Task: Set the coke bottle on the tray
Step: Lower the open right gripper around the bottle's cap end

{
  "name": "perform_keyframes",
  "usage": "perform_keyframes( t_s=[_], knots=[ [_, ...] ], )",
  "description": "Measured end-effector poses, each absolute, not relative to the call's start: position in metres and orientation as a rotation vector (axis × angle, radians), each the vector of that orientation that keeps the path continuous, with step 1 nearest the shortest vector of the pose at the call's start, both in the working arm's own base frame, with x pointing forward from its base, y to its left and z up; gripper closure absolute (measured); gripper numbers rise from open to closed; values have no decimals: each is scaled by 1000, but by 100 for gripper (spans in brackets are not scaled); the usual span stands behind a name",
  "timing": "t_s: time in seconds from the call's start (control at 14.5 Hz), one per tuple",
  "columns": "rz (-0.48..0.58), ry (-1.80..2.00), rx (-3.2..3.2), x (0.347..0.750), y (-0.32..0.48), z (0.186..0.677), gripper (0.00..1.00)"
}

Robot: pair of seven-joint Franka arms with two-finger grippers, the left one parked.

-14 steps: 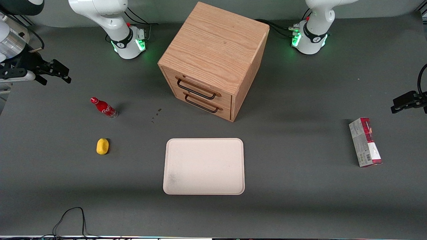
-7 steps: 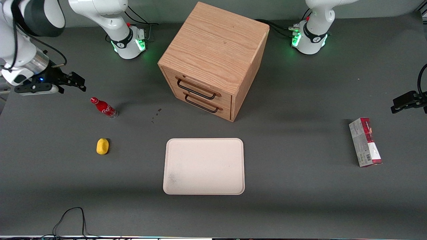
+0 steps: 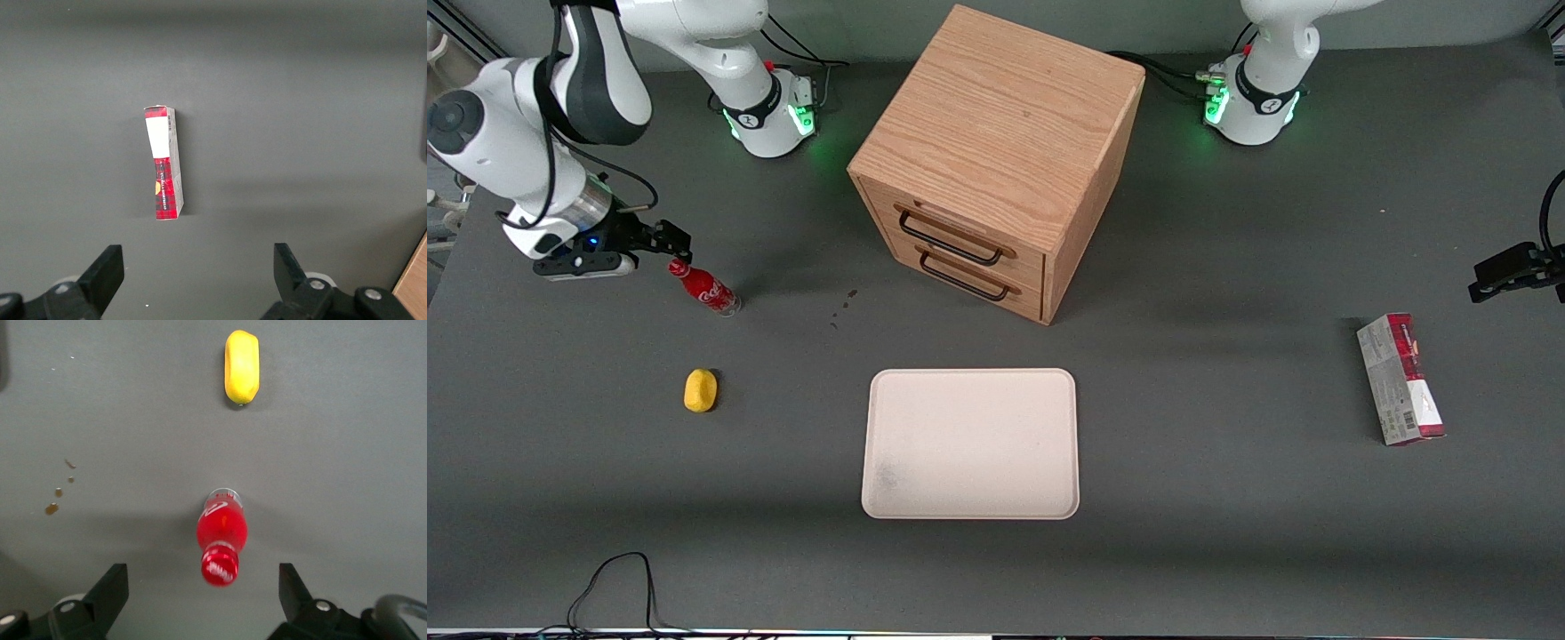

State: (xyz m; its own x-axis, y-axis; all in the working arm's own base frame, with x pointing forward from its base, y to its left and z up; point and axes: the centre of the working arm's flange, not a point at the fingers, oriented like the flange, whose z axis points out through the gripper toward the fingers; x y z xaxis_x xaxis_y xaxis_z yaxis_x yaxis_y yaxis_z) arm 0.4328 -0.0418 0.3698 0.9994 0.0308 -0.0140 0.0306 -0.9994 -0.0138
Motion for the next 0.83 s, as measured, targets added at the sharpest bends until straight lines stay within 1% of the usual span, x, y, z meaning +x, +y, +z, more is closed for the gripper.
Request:
perform_keyframes(
  t_s=[0.28, 0.83],
  knots=[
    [79, -29, -3129, 435, -42, 341, 0],
    [114, -8, -3125, 426, -46, 320, 0]
  ],
)
